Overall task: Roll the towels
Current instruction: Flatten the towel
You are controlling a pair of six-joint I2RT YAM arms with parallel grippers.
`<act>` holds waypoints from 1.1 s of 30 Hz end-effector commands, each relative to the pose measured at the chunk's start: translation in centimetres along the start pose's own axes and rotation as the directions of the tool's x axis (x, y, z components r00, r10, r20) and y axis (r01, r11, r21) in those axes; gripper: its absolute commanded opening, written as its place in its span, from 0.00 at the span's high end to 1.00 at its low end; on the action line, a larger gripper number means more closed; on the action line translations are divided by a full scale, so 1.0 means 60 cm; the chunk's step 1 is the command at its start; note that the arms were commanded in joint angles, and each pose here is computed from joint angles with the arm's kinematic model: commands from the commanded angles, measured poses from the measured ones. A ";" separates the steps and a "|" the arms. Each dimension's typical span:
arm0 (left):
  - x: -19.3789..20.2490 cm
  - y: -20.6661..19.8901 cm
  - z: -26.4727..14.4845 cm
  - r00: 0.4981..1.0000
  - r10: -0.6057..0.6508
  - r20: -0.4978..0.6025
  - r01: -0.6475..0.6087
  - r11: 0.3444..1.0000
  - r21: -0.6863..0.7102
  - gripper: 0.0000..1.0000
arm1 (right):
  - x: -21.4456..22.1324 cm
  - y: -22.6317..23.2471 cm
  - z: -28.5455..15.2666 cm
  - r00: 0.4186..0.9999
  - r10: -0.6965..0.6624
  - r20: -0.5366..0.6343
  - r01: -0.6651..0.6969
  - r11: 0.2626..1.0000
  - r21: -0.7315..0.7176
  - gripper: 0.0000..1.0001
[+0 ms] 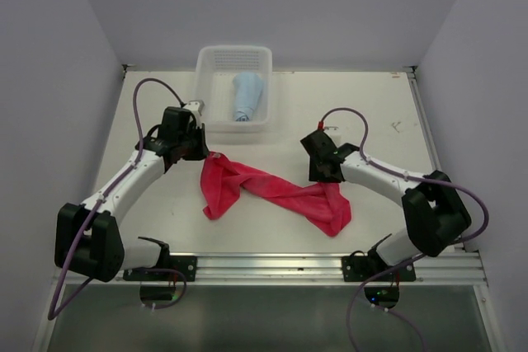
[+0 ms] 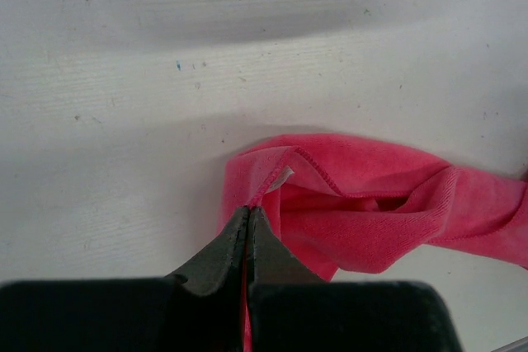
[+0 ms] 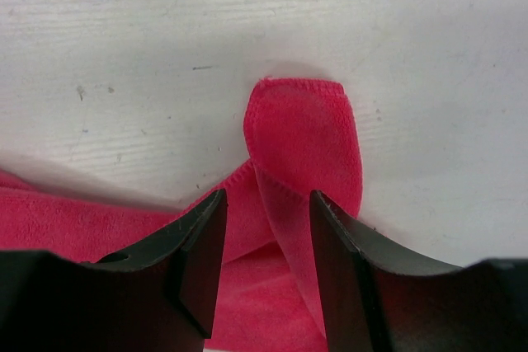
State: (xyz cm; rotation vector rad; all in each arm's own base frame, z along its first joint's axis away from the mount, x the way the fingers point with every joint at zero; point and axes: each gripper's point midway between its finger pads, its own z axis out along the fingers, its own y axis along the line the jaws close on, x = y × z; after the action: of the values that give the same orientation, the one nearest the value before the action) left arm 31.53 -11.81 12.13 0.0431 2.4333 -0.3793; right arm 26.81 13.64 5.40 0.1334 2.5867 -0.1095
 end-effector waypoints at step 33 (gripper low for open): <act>-0.103 0.076 -0.096 0.963 -0.066 0.261 0.131 0.962 -0.240 1.00 | -0.207 -0.114 -0.293 0.822 0.164 0.545 -0.063 0.978 -0.198 1.00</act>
State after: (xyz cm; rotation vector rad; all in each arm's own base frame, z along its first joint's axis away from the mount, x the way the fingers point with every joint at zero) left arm 33.05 -7.21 16.99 -0.1425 2.2830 -0.1598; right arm 29.39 9.10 26.75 0.1972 2.0145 0.1136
